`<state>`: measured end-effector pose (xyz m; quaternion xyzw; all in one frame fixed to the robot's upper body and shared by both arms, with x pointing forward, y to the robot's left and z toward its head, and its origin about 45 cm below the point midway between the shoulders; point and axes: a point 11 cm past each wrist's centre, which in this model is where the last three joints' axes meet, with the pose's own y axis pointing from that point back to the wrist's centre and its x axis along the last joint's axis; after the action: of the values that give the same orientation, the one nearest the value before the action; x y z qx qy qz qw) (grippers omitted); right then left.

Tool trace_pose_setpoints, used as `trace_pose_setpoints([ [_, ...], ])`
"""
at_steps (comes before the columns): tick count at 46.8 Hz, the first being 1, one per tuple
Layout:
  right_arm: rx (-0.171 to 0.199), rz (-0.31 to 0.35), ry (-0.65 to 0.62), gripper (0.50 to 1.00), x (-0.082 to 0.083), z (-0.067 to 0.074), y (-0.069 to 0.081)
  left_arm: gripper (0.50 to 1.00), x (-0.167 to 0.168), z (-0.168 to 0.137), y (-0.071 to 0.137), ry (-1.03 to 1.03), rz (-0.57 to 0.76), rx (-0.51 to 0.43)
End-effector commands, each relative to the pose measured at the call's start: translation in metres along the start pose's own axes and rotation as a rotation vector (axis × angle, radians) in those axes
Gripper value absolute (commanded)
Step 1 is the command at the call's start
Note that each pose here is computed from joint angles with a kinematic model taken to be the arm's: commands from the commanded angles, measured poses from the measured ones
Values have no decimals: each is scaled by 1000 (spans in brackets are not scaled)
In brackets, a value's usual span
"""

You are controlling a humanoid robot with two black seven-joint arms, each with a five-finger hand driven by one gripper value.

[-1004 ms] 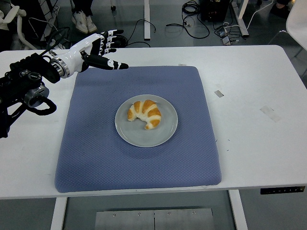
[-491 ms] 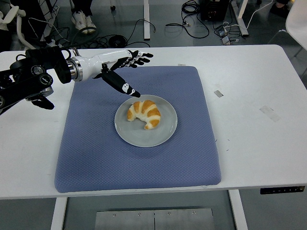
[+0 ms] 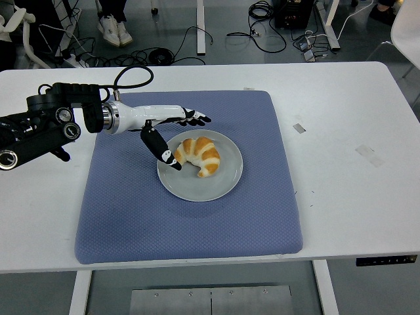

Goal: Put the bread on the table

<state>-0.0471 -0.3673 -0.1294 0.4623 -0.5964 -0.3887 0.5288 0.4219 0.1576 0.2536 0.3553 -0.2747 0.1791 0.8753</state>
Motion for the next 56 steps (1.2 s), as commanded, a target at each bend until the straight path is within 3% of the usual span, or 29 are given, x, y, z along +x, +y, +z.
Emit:
trace_pose_setpoints([
  [1, 1, 0, 0, 1000, 0, 0, 0, 980, -4, 2, -4, -5, -12, -5],
  [14, 1, 0, 0, 1000, 0, 0, 0, 975, -7, 9, -19, -44, -12, -8],
  [44, 1, 0, 0, 1000, 0, 0, 0, 936, -10, -3, -24, -26, 11, 19],
  [51, 1, 0, 0, 1000, 0, 0, 0, 869, -12, -1, -27, -38, 15, 16],
  [54, 1, 0, 0, 1000, 0, 0, 0, 812, -12, -1, -27, -40, 14, 17],
  [56, 1, 0, 0, 1000, 0, 0, 0, 805, -12, -2, -27, -39, 14, 18],
])
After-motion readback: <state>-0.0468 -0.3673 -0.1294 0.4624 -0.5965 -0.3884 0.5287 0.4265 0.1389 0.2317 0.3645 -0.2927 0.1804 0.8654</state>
